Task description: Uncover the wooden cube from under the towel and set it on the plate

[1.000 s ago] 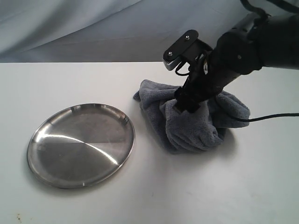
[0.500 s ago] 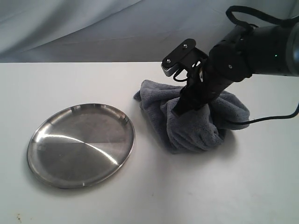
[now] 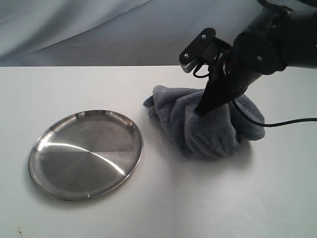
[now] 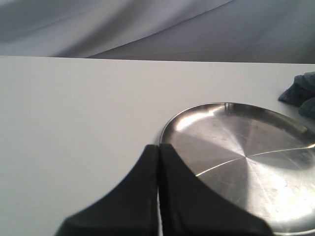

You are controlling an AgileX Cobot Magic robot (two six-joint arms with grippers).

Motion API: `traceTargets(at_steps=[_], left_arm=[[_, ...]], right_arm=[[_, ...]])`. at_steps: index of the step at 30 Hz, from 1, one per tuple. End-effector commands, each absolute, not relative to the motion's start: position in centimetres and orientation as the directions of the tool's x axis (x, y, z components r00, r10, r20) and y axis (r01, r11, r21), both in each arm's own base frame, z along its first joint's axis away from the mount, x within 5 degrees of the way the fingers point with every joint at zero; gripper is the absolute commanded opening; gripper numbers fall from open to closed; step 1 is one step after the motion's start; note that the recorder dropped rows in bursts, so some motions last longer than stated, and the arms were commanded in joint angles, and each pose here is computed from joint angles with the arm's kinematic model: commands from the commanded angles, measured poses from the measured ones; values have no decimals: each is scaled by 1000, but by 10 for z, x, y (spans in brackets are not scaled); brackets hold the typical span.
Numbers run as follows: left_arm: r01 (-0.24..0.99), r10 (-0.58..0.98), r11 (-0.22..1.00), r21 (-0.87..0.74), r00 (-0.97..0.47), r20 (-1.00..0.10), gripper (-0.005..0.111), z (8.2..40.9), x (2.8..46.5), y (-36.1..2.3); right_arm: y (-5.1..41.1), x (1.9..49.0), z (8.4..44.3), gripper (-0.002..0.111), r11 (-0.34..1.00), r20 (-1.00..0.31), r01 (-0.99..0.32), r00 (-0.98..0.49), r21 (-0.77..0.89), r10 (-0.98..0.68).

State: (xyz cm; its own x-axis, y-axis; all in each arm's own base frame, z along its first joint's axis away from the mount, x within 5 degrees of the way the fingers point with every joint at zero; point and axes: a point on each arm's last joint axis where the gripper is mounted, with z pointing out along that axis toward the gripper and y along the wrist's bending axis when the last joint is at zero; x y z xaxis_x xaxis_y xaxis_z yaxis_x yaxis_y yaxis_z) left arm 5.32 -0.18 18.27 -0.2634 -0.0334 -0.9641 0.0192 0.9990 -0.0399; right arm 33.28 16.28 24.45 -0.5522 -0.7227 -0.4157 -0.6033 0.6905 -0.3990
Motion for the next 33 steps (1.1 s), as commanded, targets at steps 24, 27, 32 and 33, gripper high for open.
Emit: traceTargets(at_steps=[24,27,32,33], left_arm=[[19,-33,999,-39,-256,-966,0,182,53,-2],[19,-33,999,-39,-256,-966,0,182,53,-2],[19,-33,999,-39,-256,-966,0,182,53,-2],[19,-33,999,-39,-256,-966,0,182,53,-2]], right_arm=[[154,326,253,30,732,-408,-572,-607,-371,-681],[156,327,246,56,732,-395,-577,-617,-362,-681],[156,326,244,84,728,-374,-590,-624,-350,-686],[157,325,243,84,718,-368,-608,-617,-339,-696]])
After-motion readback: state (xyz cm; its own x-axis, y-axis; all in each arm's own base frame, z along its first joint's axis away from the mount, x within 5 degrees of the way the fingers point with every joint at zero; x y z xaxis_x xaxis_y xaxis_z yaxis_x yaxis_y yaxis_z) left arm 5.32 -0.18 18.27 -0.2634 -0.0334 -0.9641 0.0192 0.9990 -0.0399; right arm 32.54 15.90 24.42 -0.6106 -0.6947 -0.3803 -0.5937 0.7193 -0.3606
